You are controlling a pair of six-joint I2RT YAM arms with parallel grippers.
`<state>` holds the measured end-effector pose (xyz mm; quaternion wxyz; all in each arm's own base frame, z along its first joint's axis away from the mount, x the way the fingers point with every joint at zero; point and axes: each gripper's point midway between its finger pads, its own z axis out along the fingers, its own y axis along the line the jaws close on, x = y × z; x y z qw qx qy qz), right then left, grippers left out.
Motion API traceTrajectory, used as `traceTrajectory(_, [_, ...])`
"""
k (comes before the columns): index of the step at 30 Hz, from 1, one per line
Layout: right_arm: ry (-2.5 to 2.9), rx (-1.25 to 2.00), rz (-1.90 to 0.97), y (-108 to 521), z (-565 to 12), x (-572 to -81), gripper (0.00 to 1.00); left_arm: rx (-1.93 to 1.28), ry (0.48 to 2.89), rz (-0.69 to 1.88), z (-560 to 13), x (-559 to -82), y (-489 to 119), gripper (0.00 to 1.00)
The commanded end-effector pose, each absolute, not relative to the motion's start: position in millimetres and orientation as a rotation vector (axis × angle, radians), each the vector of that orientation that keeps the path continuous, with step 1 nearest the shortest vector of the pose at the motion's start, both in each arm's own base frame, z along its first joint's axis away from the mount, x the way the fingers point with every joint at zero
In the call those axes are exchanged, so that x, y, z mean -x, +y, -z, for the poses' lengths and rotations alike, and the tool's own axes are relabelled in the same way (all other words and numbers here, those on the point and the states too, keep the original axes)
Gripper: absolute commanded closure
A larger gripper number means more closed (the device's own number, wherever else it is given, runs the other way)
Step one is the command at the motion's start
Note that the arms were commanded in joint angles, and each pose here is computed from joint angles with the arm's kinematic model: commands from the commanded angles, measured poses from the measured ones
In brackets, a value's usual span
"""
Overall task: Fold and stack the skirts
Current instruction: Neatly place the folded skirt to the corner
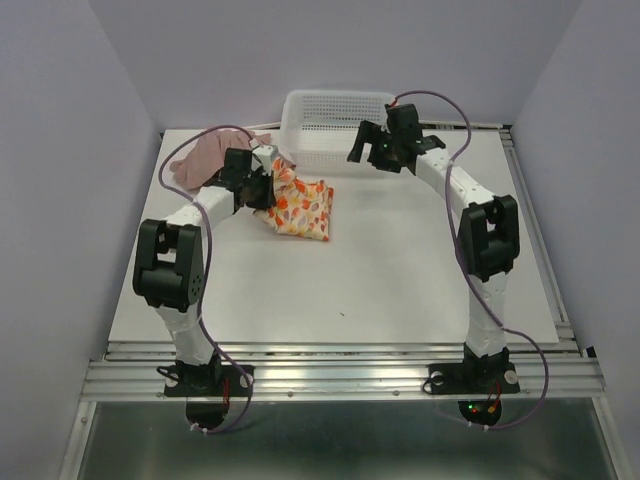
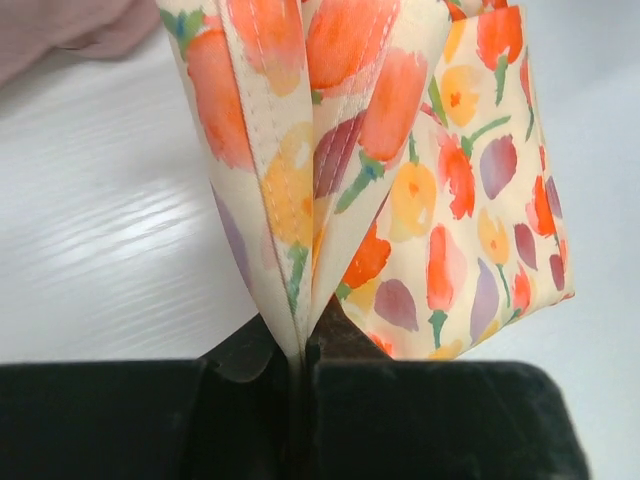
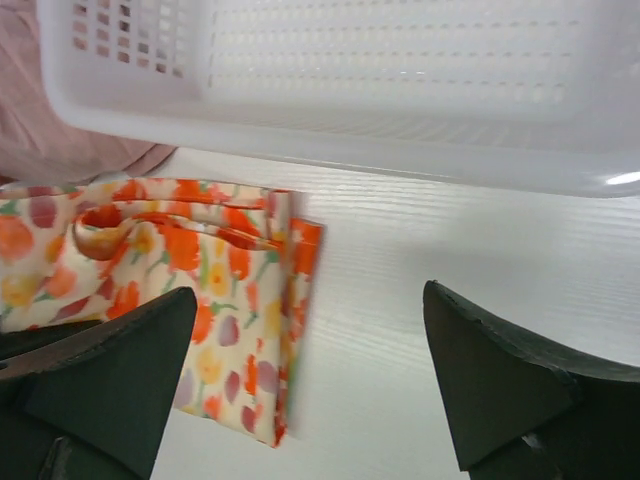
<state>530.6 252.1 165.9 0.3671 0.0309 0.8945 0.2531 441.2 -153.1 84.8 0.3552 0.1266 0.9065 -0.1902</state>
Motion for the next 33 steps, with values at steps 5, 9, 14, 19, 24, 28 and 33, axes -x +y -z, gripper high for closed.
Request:
traceTrajectory(5, [2.265, -0.024, -0.655, 246.1, -179.3, -523.0, 0.00, -0.529, 2.213, 0.205, -155.5, -468.6, -113.3, 1.00])
traceTrajectory(9, [2.279, -0.019, -0.660, 246.4, -175.1, -519.5, 0.00, -0.500, 2.165, 0.146, -184.9, -490.8, -95.9, 1.00])
traceTrajectory(14, [2.288, -0.011, -0.660, 246.3, -171.6, -517.6, 0.00, -0.509, 2.124, 0.099, -205.8, -515.6, -79.7, 1.00])
traceTrajectory(19, [2.300, -0.018, -0.640, 239.3, -166.1, -517.6, 0.00, -0.531, 2.054, 0.090, -237.6, -529.4, -78.2, 1.00])
traceTrajectory(24, [2.307, -0.014, -0.645, 239.9, -163.5, -516.3, 0.00, -0.521, 2.029, 0.138, -263.9, -536.7, -79.1, 1.00])
traceTrajectory(28, [2.312, -0.009, -0.645, 240.1, -161.8, -515.6, 0.00, -0.493, 2.016, 0.246, -286.5, -540.6, -86.1, 1.00])
traceTrajectory(33, [2.313, -0.002, -0.648, 240.6, -160.7, -515.2, 0.00, -0.417, 1.996, 0.416, -308.0, -551.6, -92.8, 1.00])
